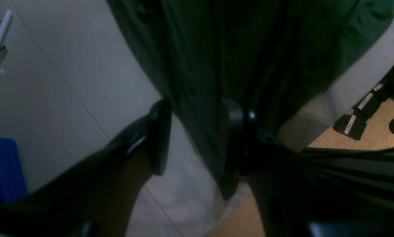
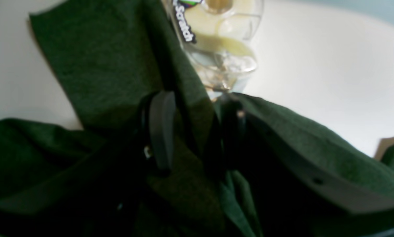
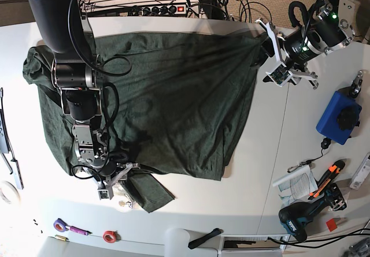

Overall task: Layout the t-shirt on the table in an organized manner, then fold the t-shirt properly
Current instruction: 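Release the shirt with the right gripper and move it over the shirt body, then grasp the shirt fabric near the collar edge with the right gripper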

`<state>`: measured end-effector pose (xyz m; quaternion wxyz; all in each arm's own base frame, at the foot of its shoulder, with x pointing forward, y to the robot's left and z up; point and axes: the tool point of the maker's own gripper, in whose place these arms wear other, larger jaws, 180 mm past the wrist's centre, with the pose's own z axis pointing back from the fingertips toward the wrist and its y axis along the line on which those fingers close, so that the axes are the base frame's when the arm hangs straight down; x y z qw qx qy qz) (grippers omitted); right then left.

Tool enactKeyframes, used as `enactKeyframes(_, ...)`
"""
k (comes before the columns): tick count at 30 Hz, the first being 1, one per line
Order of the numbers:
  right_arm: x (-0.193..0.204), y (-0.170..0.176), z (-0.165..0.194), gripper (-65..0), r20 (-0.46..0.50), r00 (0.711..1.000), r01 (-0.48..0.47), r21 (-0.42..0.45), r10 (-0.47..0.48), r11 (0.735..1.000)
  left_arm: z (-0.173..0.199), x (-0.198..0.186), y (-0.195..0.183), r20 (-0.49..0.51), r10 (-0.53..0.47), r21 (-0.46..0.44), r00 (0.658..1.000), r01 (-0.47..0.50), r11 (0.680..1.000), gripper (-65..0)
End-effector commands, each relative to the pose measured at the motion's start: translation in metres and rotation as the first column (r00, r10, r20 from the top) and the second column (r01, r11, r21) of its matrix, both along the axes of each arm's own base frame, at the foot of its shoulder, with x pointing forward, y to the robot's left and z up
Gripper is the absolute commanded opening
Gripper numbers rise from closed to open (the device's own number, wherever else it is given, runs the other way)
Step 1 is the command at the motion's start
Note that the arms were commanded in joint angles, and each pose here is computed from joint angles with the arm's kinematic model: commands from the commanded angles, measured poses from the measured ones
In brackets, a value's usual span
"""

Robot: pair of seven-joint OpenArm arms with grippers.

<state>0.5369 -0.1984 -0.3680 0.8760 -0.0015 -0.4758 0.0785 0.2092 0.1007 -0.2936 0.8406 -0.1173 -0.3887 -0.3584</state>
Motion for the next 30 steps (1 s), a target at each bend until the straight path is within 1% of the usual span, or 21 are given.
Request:
enactKeyframes(1,0.020,-0.005,0.033,-42.3,0.086,0.996,0.009,-0.008,-0.009,1.000,0.008,0.003,-0.001,0.029,-0.007,-0.011,1.000,0.007,1.000,-39.9)
enactKeyframes(2,0.020,-0.005,0.033,-43.1,0.086,0.996,0.012,-0.009,-0.011,1.000,0.008,0.003,-0.001,0.029,-0.007,-0.011,1.000,0.007,1.000,-39.9)
enactKeyframes(3,0.020,-0.006,0.033,-46.4,0.086,0.996,0.013,-0.010,-0.012,1.000,0.008,0.003,-0.001,0.029,-0.007,-0.011,1.000,0.007,1.000,-39.9)
enactKeyframes(5,0.020,-0.007,0.033,-55.3,0.087,0.996,0.021,-0.013,-0.019,1.000,0.008,0.003,-0.001,0.029,-0.007,-0.011,1.000,0.007,1.000,-39.9)
enactKeyframes(7,0.021,-0.016,0.034,-63.2,0.095,0.994,0.065,-0.031,-0.062,0.997,0.008,0.003,-0.001,0.029,-0.006,-0.011,1.000,0.007,1.000,-39.9)
enactKeyframes(8,0.022,-0.020,0.036,-65.0,0.102,0.991,0.086,-0.039,-0.082,0.995,0.008,0.003,-0.001,0.030,-0.006,-0.011,1.000,0.006,1.000,-39.9)
enactKeyframes(9,0.023,-0.024,0.038,-65.0,0.113,0.989,0.103,-0.046,-0.098,0.994,0.008,0.003,-0.001,0.031,-0.006,-0.010,1.000,0.007,1.000,-39.9)
enactKeyframes(12,0.026,-0.027,0.048,-65.0,0.151,0.983,0.112,-0.054,-0.102,0.992,0.009,0.004,0.000,0.041,-0.003,-0.004,0.999,0.003,1.000,-39.9)
enactKeyframes(15,0.030,-0.037,0.062,-65.0,0.160,0.978,0.153,-0.111,-0.134,0.982,0.009,0.007,0.003,0.050,0.016,0.005,0.999,-0.016,1.000,-39.9)
enactKeyframes(16,0.031,-0.040,0.070,-65.0,0.172,0.974,0.167,-0.120,-0.146,0.979,0.009,0.008,0.004,0.054,0.023,0.003,0.998,-0.023,1.000,-39.9)
enactKeyframes(21,0.021,-0.030,0.118,-65.0,0.239,0.964,0.154,-0.152,-0.115,0.976,0.011,0.009,0.002,0.060,0.024,-0.006,0.998,-0.024,1.000,-39.9)
enactKeyframes(23,0.007,-0.022,0.139,-65.0,0.249,0.963,0.147,-0.162,-0.104,0.976,0.011,0.009,0.001,0.060,0.027,-0.013,0.998,-0.026,1.000,-39.9)
enactKeyframes(26,-0.028,-0.007,0.161,-65.0,0.252,0.965,0.119,-0.198,-0.067,0.973,0.011,0.009,-0.003,0.059,0.037,-0.032,0.998,-0.035,0.999,-39.9)
enactKeyframes(28,-0.055,0.000,0.169,-65.0,0.241,0.970,0.093,-0.231,-0.035,0.968,0.012,0.009,-0.006,0.058,0.044,-0.049,0.997,-0.041,0.998,-39.9)
enactKeyframes(30,-0.083,0.011,0.168,-65.0,0.223,0.975,0.047,-0.237,0.007,0.970,0.012,0.009,-0.009,0.059,0.044,-0.061,0.997,-0.041,0.997,-39.9)
